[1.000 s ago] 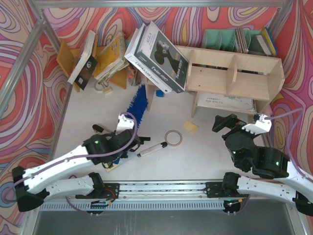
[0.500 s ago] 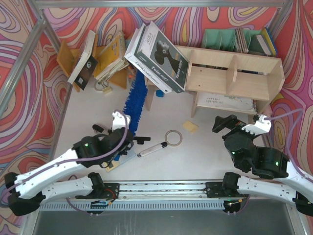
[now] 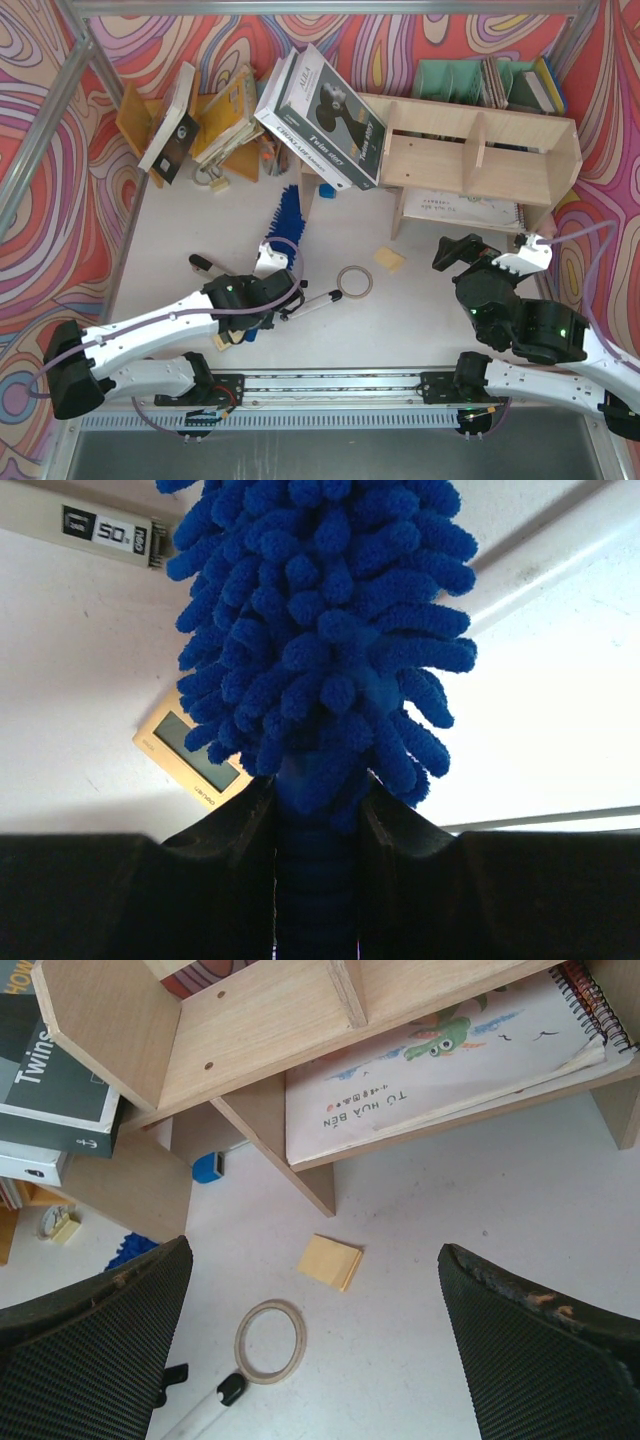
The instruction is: Dust the bookshelf with a duster
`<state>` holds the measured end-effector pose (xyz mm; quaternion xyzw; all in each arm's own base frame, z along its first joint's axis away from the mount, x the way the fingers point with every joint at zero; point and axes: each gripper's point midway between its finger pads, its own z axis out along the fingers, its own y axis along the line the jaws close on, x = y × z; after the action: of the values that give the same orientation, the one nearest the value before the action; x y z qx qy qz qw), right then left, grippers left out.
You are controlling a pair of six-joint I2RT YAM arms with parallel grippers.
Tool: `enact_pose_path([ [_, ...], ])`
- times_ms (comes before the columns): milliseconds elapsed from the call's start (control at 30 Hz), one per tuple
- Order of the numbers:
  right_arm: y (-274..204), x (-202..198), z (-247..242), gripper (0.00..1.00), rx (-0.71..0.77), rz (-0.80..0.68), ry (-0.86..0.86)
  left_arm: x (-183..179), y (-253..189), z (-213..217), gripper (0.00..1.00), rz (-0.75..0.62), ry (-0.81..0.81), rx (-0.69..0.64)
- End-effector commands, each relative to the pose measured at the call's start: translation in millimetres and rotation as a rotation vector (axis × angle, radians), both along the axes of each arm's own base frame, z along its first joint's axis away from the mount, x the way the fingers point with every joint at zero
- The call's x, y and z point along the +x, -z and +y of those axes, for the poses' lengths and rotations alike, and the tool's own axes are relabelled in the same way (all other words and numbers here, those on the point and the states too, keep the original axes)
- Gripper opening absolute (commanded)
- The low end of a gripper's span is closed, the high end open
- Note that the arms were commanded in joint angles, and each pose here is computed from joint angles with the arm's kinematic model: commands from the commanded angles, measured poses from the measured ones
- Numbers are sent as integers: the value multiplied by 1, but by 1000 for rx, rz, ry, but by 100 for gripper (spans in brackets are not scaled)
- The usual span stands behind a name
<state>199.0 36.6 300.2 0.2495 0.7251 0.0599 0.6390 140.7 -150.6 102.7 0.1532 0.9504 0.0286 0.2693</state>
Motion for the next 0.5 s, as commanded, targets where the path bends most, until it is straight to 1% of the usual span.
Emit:
enact_pose_path([
  [0,-2,0,-3,99,-11,-14,17,11,-28,-2,0,-79,-6,-28],
  [100,-1,-1,-5,99,-11,-14,17,18,-53,3,0,-145,9,-41],
  [267,4,-3,-7,99,1,-12,18,23,-102,8,0,-267,42,-153],
  [467,7,-2,-6,99,-7,-6,19,28,-153,24,0,-413,51,-245],
])
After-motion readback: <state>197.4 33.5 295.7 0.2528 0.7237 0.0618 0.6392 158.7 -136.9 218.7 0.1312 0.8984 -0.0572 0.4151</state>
